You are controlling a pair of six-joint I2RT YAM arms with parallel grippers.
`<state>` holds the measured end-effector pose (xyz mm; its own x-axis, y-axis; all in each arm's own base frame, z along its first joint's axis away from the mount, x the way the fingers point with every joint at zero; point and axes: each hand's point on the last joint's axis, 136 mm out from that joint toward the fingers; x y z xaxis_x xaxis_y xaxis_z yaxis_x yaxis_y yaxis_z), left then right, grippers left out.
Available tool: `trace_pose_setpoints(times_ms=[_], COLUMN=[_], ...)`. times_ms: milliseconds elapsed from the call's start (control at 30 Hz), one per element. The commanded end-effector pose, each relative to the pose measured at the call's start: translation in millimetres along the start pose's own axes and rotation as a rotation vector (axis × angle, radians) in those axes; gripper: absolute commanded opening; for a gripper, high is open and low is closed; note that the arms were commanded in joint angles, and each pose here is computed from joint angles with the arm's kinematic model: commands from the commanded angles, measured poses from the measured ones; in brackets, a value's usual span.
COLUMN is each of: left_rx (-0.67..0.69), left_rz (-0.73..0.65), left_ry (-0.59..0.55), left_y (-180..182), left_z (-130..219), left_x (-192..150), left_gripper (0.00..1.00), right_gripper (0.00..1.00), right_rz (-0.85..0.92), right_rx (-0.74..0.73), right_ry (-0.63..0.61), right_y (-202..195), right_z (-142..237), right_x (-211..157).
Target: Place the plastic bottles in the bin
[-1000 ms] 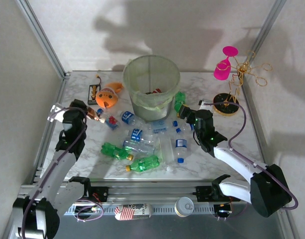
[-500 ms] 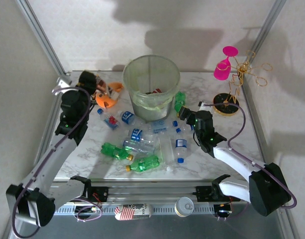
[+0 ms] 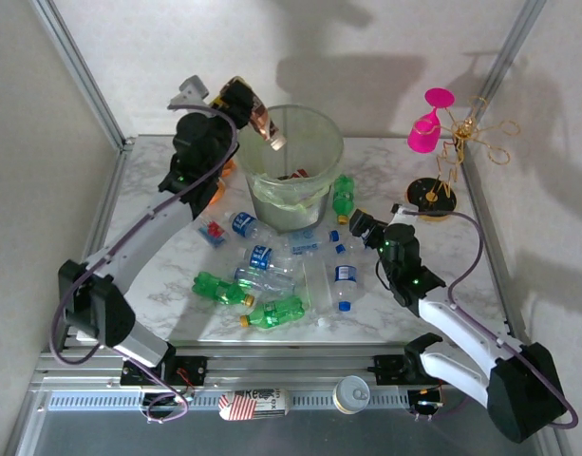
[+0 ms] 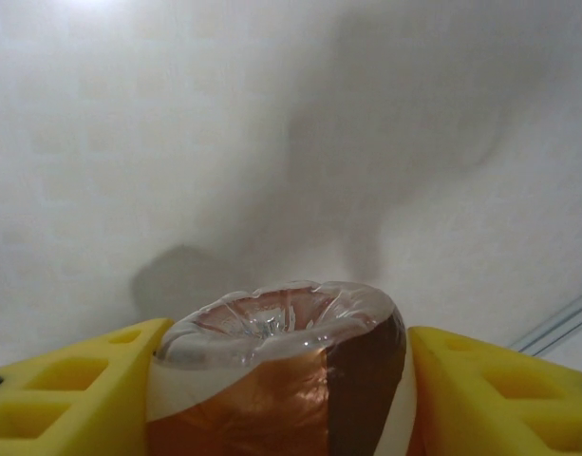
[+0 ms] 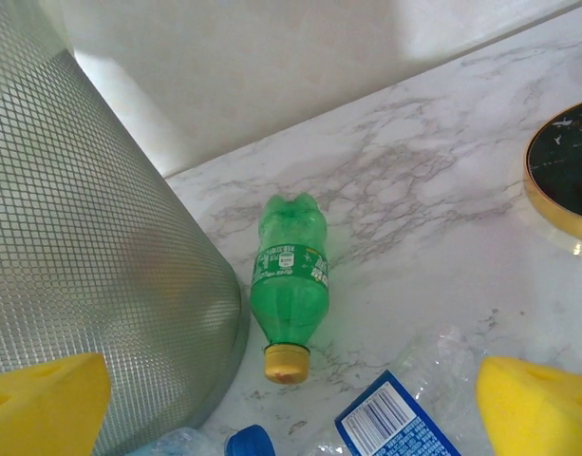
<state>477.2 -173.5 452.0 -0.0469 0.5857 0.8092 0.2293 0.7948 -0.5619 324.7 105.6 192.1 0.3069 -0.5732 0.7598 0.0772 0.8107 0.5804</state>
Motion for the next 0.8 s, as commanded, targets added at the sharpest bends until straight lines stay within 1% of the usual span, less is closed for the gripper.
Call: trace_pose_setpoints(times_ms=[0, 100, 200, 233, 300, 400, 433, 500, 567, 633, 767], left_rx=[0.023, 0.073, 0.094, 0.107, 0.103, 0.103, 0.101, 0.093, 0.083, 0.073, 0.04], left_rz=[-0.068, -0.101, -0.117, -0.124, -0.129, -0.14, -0.143, -0.143, -0.144, -0.146, -0.139], left_ry=[0.017, 0.049, 0.082, 0.117, 0.153, 0.191, 0.2, 0.209, 0.208, 0.203, 0.181], left_y=[-1, 12, 20, 24, 25, 25, 24, 20, 16, 11, 0], left_z=[-17, -30, -40, -42, -47, -52, -53, -54, -54, -52, -42], left_x=[-17, -40, -61, -72, -86, -101, -104, -107, -106, -101, -87], left_gripper=[0.61, 0.61, 0.61, 0.62, 0.63, 0.71, 0.77, 0.88, 0.95, 0.97, 0.98], right_gripper=[0.99, 0.99, 0.99, 0.99, 0.99, 0.99, 0.99, 0.99, 0.99, 0.99, 0.99], right_rz=[-0.035, -0.048, -0.057, -0.061, -0.065, -0.066, -0.067, -0.067, -0.069, -0.07, -0.071], right_rx=[-0.009, -0.003, -0.001, -0.001, 0.0, -0.002, -0.001, 0.001, 0.003, 0.001, -0.002], right_ry=[-0.005, -0.015, -0.016, -0.018, -0.017, -0.015, -0.016, -0.017, -0.014, -0.013, -0.009], right_y=[-8, -10, -12, -13, -14, -15, -15, -14, -13, -13, -13], right_z=[6, 11, 14, 14, 15, 15, 15, 15, 14, 13, 12], right_x=[-1, 0, -1, -1, -1, -2, -2, -2, -2, -2, -3])
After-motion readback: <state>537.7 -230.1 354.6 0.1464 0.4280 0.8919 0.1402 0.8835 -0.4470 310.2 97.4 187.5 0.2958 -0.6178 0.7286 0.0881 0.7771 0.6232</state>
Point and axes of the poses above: each hand's point on the last joint's axis, 136 mm out from that joint toward the fingers, its own z axis back along the fingers, its own y axis along the line the jaws close on, x = y × z, and after that the axes turned 12 degrees about -z, right-handed
